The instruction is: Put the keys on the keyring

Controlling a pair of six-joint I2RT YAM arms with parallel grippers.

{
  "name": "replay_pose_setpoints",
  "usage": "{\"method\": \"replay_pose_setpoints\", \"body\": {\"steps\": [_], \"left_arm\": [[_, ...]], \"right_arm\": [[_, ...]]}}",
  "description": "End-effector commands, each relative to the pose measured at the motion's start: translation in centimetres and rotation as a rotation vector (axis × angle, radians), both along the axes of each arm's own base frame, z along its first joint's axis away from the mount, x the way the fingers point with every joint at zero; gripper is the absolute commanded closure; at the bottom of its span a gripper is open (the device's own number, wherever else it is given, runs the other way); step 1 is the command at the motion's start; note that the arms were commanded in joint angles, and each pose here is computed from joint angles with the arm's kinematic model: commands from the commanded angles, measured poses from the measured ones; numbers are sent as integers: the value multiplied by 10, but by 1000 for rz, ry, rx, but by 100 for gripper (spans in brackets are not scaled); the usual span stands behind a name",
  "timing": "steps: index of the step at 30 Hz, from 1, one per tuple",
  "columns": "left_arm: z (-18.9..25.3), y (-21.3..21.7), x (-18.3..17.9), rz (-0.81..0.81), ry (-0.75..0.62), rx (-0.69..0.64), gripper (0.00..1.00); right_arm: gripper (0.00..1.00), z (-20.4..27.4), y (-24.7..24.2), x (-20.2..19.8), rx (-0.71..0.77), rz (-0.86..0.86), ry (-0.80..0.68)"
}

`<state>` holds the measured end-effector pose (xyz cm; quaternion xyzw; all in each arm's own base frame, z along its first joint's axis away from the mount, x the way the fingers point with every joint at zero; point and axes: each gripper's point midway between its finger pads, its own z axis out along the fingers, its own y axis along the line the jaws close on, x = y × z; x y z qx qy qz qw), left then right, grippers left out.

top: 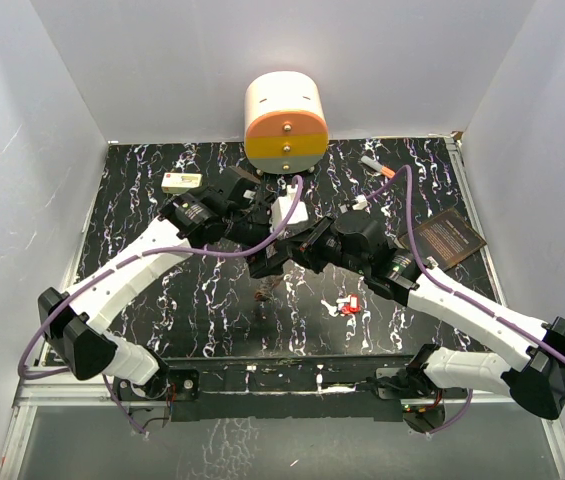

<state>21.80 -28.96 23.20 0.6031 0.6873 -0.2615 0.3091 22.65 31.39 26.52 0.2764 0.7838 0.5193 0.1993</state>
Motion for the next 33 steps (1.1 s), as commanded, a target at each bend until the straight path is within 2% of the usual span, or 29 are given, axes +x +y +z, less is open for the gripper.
{"method": "replay_pose_setpoints", "body": {"steps": [1, 8, 18, 21, 24, 27, 30, 33], "left_arm": [[28, 13, 2, -5, -123, 2, 6], [43, 22, 15, 49, -244, -8, 5], [44, 26, 12, 62, -236, -10, 7], [49, 20, 6, 67, -187, -41, 12], [48, 16, 2, 96, -117, -61, 21], [48, 17, -3, 89, -106, -71, 27], [40, 21, -1, 87, -126, -48, 25], [35, 20, 0, 64, -143, -45, 12]], "right_arm": [[92, 45, 1, 4, 120, -24, -93], [92, 44, 2, 3, 124, -22, -88], [92, 43, -1, 5, 127, -42, -86], [92, 44, 0, 6, 130, -47, -87], [92, 44, 0, 8, 129, -50, -89], [92, 43, 0, 8, 127, -52, -92], [92, 44, -3, 7, 129, -57, -95], [92, 46, -3, 7, 135, -56, -97]]}}
